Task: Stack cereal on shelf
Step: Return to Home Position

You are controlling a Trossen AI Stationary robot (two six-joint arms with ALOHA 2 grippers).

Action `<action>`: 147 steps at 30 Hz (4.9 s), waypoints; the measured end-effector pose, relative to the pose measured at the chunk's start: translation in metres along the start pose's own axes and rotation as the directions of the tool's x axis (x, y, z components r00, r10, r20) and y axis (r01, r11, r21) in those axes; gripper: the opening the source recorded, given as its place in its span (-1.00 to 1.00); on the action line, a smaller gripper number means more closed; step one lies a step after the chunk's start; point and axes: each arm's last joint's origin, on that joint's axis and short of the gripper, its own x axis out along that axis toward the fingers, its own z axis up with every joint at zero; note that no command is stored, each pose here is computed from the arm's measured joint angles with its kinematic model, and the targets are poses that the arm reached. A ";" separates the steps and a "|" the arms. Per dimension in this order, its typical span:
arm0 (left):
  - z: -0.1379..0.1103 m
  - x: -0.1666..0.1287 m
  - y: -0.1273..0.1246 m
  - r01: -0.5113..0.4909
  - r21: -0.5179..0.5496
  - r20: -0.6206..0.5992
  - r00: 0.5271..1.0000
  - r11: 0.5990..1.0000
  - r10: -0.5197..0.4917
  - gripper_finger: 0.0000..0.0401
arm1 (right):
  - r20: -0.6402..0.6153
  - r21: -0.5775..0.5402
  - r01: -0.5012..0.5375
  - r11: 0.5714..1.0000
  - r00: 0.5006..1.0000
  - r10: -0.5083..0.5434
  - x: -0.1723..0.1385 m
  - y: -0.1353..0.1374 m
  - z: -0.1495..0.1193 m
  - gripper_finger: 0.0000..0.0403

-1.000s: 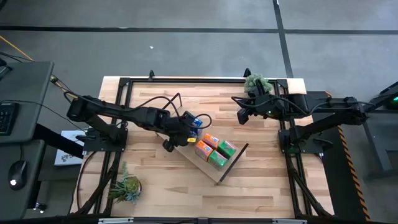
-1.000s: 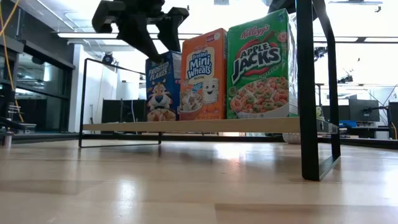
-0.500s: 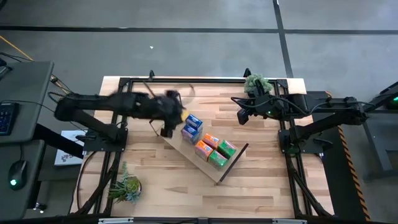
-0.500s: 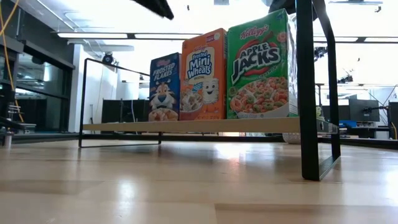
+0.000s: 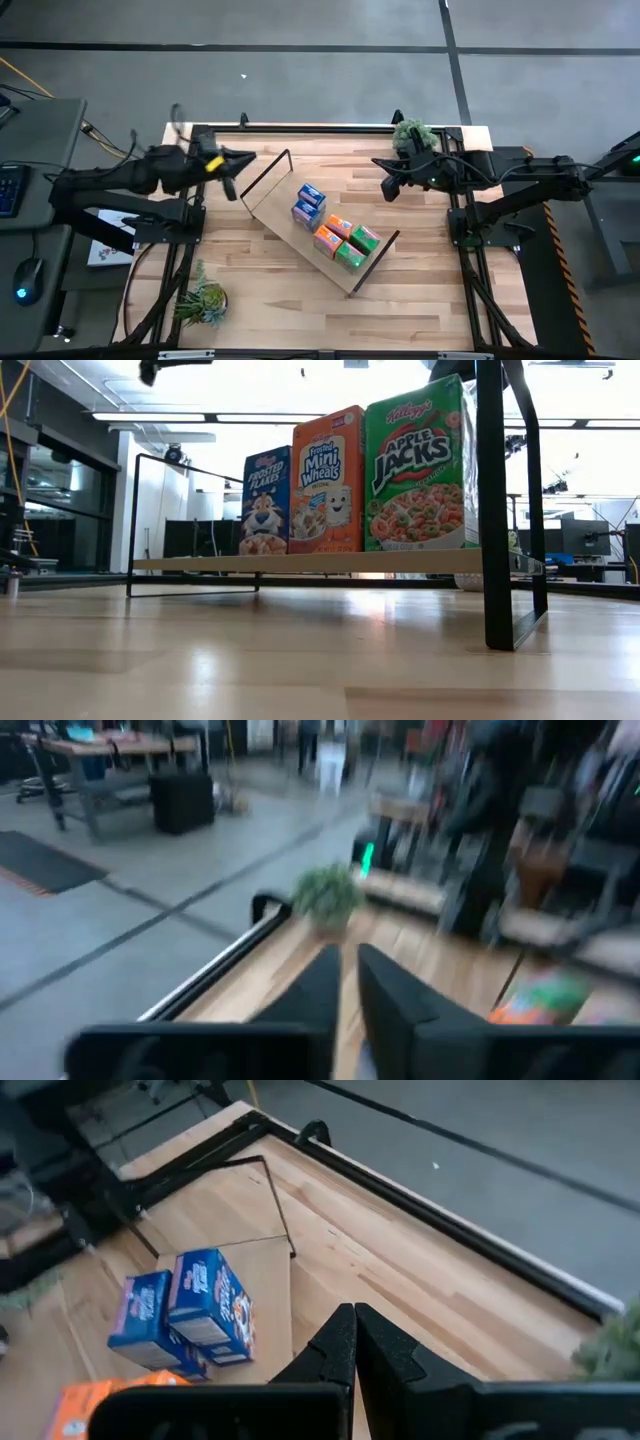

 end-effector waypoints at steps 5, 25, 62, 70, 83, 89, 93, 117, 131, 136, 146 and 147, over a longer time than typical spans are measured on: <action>-0.023 -0.019 0.007 0.063 -0.160 0.167 0.985 0.985 -0.036 -0.97 | 0.008 -0.164 -0.057 0.985 0.998 0.059 0.000 0.003 0.003 -1.00; -0.119 -0.048 0.025 0.356 -0.223 0.397 0.883 0.907 -0.249 -1.00 | 0.059 -0.076 -0.271 0.960 0.959 0.276 -0.003 0.016 0.014 -1.00; -0.166 -0.030 0.020 0.374 -0.181 0.352 0.888 0.910 -0.295 -1.00 | 0.271 -0.179 -0.546 0.818 0.772 0.575 -0.041 -0.077 -0.102 -1.00; -0.166 -0.030 0.020 0.373 -0.181 0.352 0.888 0.910 -0.294 -0.99 | 0.428 -0.168 -0.601 0.782 0.670 0.607 -0.028 -0.109 -0.152 -1.00; -0.167 -0.029 0.020 0.365 -0.179 0.338 0.895 0.913 -0.292 -0.98 | 0.381 -0.203 -0.601 0.773 0.679 0.628 0.011 -0.106 -0.193 -1.00; -0.168 -0.028 0.020 0.361 -0.176 0.323 0.900 0.916 -0.293 -0.98 | 0.363 -0.193 -0.579 0.792 0.708 0.606 0.017 -0.107 -0.199 -1.00; -0.168 -0.029 0.020 0.362 -0.176 0.323 0.900 0.916 -0.293 -0.98 | 0.363 -0.172 -0.587 0.791 0.709 0.605 0.017 -0.107 -0.199 -1.00; -0.168 -0.028 0.019 0.363 -0.175 0.322 0.900 0.915 -0.295 -0.98 | 0.362 -0.171 -0.585 0.793 0.711 0.603 0.017 -0.107 -0.199 -1.00; -0.173 -0.027 0.021 0.329 -0.177 0.276 0.921 0.927 -0.274 -0.98 | 0.362 -0.170 -0.583 0.795 0.713 0.600 0.018 -0.107 -0.200 -1.00; -0.176 -0.025 0.021 0.322 -0.170 0.242 0.930 0.931 -0.277 -0.98 | 0.363 -0.169 -0.580 0.797 0.715 0.598 0.018 -0.107 -0.200 -1.00; -0.177 -0.025 0.020 0.325 -0.166 0.229 0.931 0.931 -0.285 -0.98 | 0.362 -0.170 -0.580 0.797 0.715 0.598 0.018 -0.107 -0.200 -1.00; -0.177 -0.025 0.020 0.325 -0.165 0.227 0.931 0.931 -0.284 -0.98 | 0.362 -0.169 -0.580 0.797 0.715 0.598 0.018 -0.107 -0.200 -1.00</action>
